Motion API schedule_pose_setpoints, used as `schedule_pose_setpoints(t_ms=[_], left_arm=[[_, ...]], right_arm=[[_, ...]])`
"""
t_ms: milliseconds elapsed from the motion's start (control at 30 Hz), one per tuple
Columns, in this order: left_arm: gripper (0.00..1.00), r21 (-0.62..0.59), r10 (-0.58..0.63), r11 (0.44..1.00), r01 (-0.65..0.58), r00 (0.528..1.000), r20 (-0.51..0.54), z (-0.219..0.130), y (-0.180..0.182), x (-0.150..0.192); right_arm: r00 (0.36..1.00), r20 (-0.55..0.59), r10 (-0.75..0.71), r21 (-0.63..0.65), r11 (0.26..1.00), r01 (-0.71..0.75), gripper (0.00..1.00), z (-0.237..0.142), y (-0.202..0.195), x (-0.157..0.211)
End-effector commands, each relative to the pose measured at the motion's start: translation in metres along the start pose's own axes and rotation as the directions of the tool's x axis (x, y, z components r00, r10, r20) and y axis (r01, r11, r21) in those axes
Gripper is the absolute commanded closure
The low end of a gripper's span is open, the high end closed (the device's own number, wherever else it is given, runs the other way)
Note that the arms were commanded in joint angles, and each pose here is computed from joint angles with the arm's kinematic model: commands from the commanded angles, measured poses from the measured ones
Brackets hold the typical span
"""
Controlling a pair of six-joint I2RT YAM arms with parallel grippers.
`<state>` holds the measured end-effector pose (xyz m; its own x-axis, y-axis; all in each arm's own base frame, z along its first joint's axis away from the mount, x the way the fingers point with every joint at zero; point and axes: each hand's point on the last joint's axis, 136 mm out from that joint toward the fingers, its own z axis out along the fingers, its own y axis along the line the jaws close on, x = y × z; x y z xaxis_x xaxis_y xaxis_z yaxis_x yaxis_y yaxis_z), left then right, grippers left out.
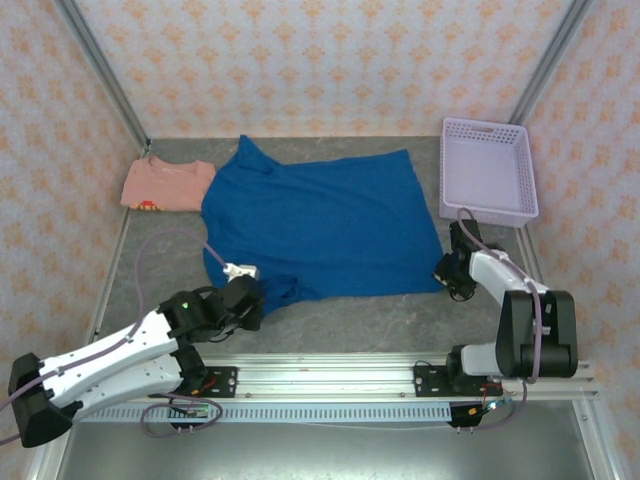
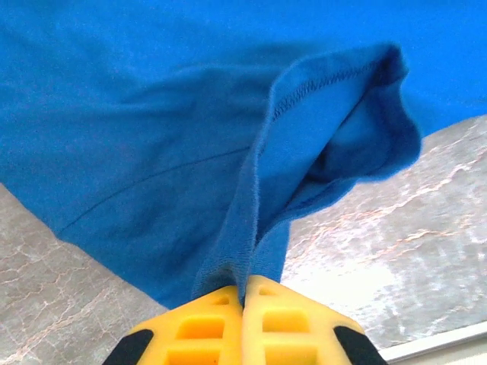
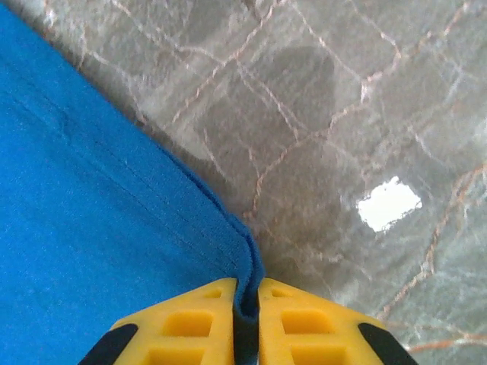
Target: Fold the inside-out t-shirt
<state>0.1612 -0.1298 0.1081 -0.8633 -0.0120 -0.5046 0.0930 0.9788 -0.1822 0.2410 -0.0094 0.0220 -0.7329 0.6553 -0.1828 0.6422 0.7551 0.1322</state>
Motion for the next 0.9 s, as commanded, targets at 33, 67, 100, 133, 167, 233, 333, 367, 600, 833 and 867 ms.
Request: schedule_pose_setpoints(t_ms=[33, 67, 100, 133, 167, 233, 333, 367, 600, 833, 867], left_arm=[[1.00, 0.006, -0.048, 0.999, 0.048, 0.995, 0.083, -0.034, 0.006, -0.022], [1.00, 0.005, -0.051, 0.999, 0.051, 0.994, 0.101, -0.041, 0.008, -0.026], [1.00, 0.003, -0.052, 0.999, 0.052, 0.992, 0.118, -0.046, 0.010, -0.031], [1.00, -0.013, -0.049, 0.999, 0.051, 0.990, 0.136, -0.052, 0.015, -0.036], [1.00, -0.035, -0.045, 0.998, 0.051, 0.987, 0.151, -0.058, 0.021, -0.042], [1.00, -0.063, -0.038, 0.997, 0.050, 0.984, 0.174, -0.066, 0.028, -0.055], [1.00, -0.090, -0.051, 0.994, 0.069, 0.981, 0.185, -0.067, 0.034, -0.075], [1.00, -0.095, -0.035, 0.994, 0.053, 0.983, 0.183, -0.065, 0.034, -0.082], [1.00, -0.162, -0.060, 0.983, 0.089, 0.982, 0.178, -0.053, 0.050, -0.125], [1.00, -0.208, -0.072, 0.973, 0.102, 0.987, 0.147, -0.036, 0.062, -0.160], [1.00, -0.212, -0.076, 0.972, 0.105, 0.987, 0.139, -0.033, 0.064, -0.164]], right_arm=[[1.000, -0.020, -0.004, -0.008, 1.000, 0.004, 0.89, -0.009, -0.011, 0.018], [1.000, -0.007, -0.004, -0.017, 1.000, 0.004, 0.90, -0.013, -0.011, 0.018], [1.000, 0.006, -0.004, -0.025, 1.000, 0.004, 0.91, -0.018, -0.010, 0.016], [0.999, 0.031, -0.009, -0.043, 0.999, 0.010, 0.92, -0.026, -0.006, 0.011], [0.999, 0.051, -0.011, -0.064, 0.998, 0.014, 0.92, -0.033, -0.001, 0.006], [0.997, 0.079, -0.011, -0.097, 0.995, 0.019, 0.93, -0.044, 0.008, -0.004], [0.996, 0.089, -0.015, -0.137, 0.990, 0.027, 0.93, -0.051, 0.024, -0.017], [0.996, 0.087, -0.015, -0.147, 0.989, 0.028, 0.93, -0.051, 0.030, -0.022], [0.995, 0.091, -0.033, -0.233, 0.971, 0.053, 0.92, -0.056, 0.073, -0.055], [0.993, 0.092, -0.079, -0.243, 0.965, 0.100, 0.92, -0.047, 0.103, -0.079], [0.991, 0.096, -0.088, -0.242, 0.964, 0.109, 0.92, -0.046, 0.107, -0.082]])
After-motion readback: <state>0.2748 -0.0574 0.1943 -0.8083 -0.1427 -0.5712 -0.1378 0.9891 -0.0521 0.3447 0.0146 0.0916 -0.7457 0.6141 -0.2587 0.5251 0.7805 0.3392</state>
